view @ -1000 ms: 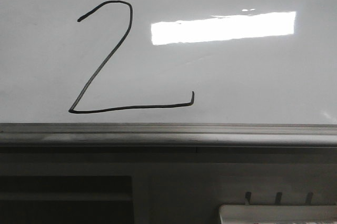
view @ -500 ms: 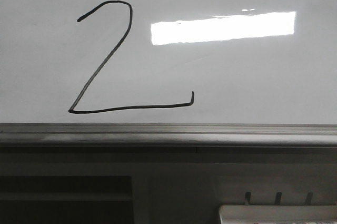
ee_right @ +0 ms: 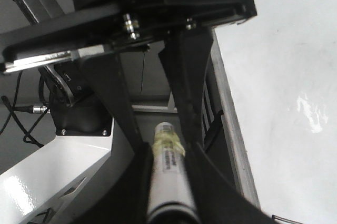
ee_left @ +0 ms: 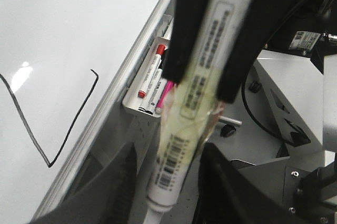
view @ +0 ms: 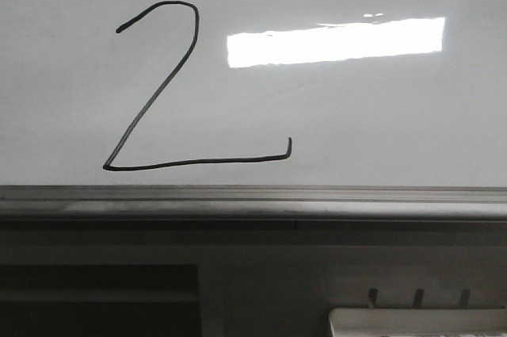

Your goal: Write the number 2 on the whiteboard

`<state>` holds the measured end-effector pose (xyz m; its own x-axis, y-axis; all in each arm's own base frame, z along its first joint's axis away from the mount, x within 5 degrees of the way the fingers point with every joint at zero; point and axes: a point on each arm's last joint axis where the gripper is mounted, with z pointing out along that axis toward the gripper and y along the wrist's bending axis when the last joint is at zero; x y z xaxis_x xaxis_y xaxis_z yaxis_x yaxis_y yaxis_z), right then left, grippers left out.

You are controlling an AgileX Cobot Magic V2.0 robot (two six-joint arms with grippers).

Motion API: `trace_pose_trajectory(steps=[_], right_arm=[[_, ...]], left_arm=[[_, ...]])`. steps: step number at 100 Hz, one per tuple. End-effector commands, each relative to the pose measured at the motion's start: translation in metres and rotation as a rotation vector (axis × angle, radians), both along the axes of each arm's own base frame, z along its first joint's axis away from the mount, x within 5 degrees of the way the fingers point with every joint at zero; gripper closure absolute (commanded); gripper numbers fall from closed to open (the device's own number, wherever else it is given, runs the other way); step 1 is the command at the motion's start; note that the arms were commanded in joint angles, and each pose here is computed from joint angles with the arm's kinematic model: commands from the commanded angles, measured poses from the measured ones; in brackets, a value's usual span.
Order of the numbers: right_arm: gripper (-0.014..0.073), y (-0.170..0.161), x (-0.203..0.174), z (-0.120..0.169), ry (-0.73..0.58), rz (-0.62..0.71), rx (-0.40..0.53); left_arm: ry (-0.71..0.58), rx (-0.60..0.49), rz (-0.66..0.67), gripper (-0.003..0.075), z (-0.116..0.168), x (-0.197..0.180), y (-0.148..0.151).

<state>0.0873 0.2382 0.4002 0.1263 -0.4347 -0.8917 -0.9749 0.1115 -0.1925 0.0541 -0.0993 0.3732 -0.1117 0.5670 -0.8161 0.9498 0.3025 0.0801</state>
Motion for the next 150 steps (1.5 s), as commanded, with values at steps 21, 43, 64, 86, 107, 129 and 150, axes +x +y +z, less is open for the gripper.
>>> trace_pose_trajectory(steps=[21,43,64,86,107,129,150], right_arm=[[0.0656,-0.008,-0.004,0.026,-0.026,-0.012,0.128],[0.0656,-0.008,-0.006,0.025,-0.022,-0.003,0.12],[0.0656,-0.008,-0.007,0.023,-0.014,0.007,0.099],[0.0655,-0.008,-0.007,0.023,-0.011,0.011,0.091],[0.0392,-0.009,-0.006,0.024,-0.017,0.002,0.107],[0.0109,-0.041,-0.001,0.05,-0.069,-0.096,0.235],[0.0181,-0.098,0.0,0.066,-0.013,-0.271,0.281]], left_arm=[[-0.038,-0.104,0.02,0.056,0.016,0.002,-0.003],[-0.057,-0.13,0.033,0.0632,0.018,0.004,-0.004],[-0.063,-0.139,0.037,0.0741,0.019,0.005,-0.004],[-0.074,-0.154,0.045,0.0741,0.021,0.006,-0.004],[-0.082,-0.184,0.054,0.0741,0.023,0.007,-0.005],[-0.061,-0.206,0.137,0.0741,0.022,0.011,-0.003],[-0.066,-0.331,0.417,0.0741,0.004,0.027,0.01]])
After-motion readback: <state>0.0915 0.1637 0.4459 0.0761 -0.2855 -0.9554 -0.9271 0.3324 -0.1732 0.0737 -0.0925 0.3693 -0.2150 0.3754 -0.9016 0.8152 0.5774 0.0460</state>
